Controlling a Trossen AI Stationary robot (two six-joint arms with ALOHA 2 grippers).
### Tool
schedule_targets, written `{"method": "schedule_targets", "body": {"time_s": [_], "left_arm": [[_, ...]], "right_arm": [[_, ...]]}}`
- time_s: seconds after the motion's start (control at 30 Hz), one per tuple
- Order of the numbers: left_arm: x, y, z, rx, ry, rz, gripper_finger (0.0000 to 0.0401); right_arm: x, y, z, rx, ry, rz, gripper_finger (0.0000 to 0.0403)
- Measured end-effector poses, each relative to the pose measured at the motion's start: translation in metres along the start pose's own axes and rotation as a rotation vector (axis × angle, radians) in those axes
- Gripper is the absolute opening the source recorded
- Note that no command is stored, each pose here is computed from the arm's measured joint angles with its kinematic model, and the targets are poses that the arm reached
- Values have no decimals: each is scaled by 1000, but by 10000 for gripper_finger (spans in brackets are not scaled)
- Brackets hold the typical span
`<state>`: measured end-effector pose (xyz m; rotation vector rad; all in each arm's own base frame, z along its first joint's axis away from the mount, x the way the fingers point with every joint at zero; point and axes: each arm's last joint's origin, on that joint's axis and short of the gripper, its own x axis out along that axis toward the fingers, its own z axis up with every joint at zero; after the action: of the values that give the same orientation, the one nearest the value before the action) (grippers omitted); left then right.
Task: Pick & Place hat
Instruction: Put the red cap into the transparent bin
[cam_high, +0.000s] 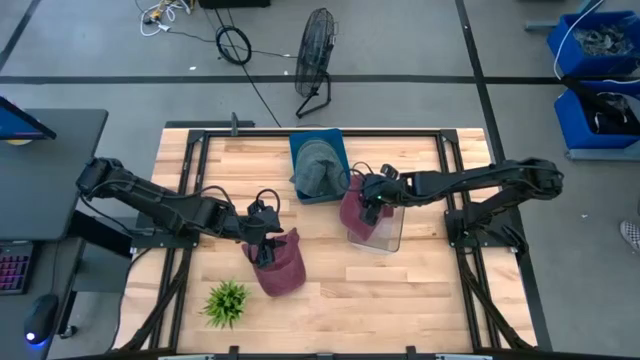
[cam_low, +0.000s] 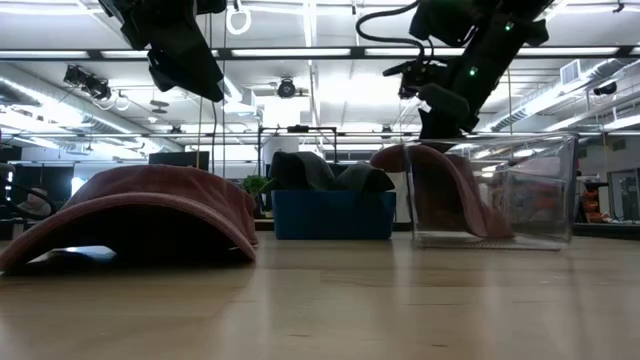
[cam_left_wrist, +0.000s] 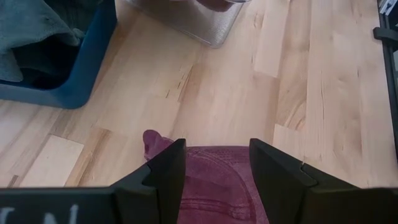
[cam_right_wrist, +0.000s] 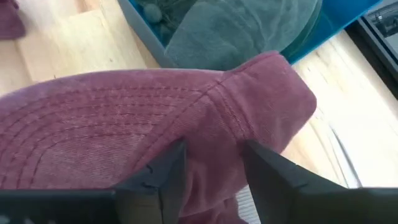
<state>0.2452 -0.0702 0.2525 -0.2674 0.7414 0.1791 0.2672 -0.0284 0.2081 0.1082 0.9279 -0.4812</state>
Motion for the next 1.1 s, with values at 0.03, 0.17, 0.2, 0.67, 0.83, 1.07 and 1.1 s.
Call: {"method": "schedule_targets", "body": {"time_s": [0.03, 0.17, 0.2, 0.67, 0.83, 1.07, 1.1], "left_arm": [[0, 0, 0, 0, 0, 0, 181], [0, 0, 0, 1, 1, 1, 181], [0, 0, 0, 1, 2, 1, 181], [0, 1, -1, 3, 15, 9, 181], [0, 1, -2, 1, 15, 9, 181], [0, 1, -2, 4, 16, 10, 181], [0, 1, -2, 3, 16, 10, 181]], "right_arm": [[1, 0, 0, -3, -4, 1, 158], [3, 2, 3, -17, -22, 13, 97], [3, 2, 3, -25, -26, 15, 72], [-42, 2, 14, -123, -69, 62, 2], [-54, 3, -1, -187, 55, 60, 2], [-57, 9, -21, -336, 192, 73, 1], [-57, 10, -23, -356, 197, 80, 1]]}}
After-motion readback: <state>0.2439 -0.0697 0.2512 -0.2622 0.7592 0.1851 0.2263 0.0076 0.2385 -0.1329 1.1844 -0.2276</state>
